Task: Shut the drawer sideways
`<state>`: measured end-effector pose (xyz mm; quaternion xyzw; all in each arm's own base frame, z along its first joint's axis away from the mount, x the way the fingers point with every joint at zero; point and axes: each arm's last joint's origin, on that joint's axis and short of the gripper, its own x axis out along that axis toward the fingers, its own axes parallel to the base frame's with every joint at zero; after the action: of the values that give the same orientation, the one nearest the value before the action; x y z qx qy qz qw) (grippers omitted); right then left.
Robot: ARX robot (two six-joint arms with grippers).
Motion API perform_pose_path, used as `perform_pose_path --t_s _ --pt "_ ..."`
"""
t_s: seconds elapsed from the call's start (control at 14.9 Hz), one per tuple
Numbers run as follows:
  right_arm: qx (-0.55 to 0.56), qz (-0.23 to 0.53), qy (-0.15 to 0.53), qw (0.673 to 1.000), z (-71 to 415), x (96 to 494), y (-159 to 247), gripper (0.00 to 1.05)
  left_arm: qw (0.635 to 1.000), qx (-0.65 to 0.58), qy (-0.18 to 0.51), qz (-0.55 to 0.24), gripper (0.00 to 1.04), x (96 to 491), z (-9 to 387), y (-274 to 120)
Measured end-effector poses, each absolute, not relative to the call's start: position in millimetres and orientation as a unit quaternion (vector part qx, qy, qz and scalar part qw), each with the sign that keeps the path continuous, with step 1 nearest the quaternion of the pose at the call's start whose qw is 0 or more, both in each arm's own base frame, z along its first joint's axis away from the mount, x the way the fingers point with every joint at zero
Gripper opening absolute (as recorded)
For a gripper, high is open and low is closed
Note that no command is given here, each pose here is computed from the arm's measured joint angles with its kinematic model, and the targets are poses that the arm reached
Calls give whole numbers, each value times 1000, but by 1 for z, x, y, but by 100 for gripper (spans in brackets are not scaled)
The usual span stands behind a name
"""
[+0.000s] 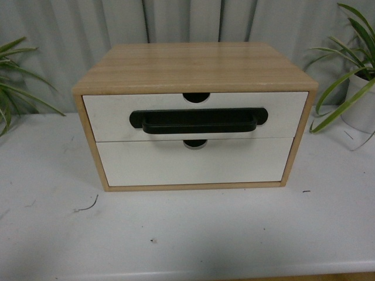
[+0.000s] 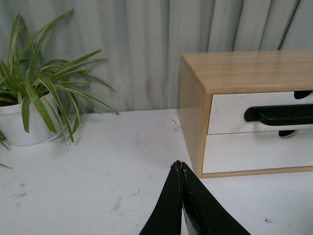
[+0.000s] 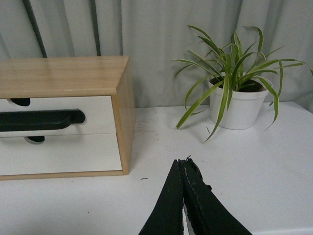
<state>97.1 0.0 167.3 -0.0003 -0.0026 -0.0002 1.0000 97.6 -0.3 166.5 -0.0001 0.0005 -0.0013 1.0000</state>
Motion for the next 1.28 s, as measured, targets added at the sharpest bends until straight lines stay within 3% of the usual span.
perform_pose_path --t_s 0.07,0.2,0.67,0.94,1.01,1.28 --pt "0 0 -3 1000 167 97 0 4 1000 0 0 -1 12 98 167 0" --pt "0 0 -3 1000 167 97 0 24 1000 0 0 -1 34 98 167 0" --pt "0 0 -3 1000 167 97 0 53 1000 0 0 -1 63 98 167 0" --pt "0 0 -3 1000 167 97 0 95 1000 0 0 -1 100 98 167 0" --pt "0 0 -3 1000 167 97 0 99 1000 0 0 -1 97 98 167 0" --pt "0 0 -3 1000 167 97 0 98 1000 0 0 -1 98 98 167 0"
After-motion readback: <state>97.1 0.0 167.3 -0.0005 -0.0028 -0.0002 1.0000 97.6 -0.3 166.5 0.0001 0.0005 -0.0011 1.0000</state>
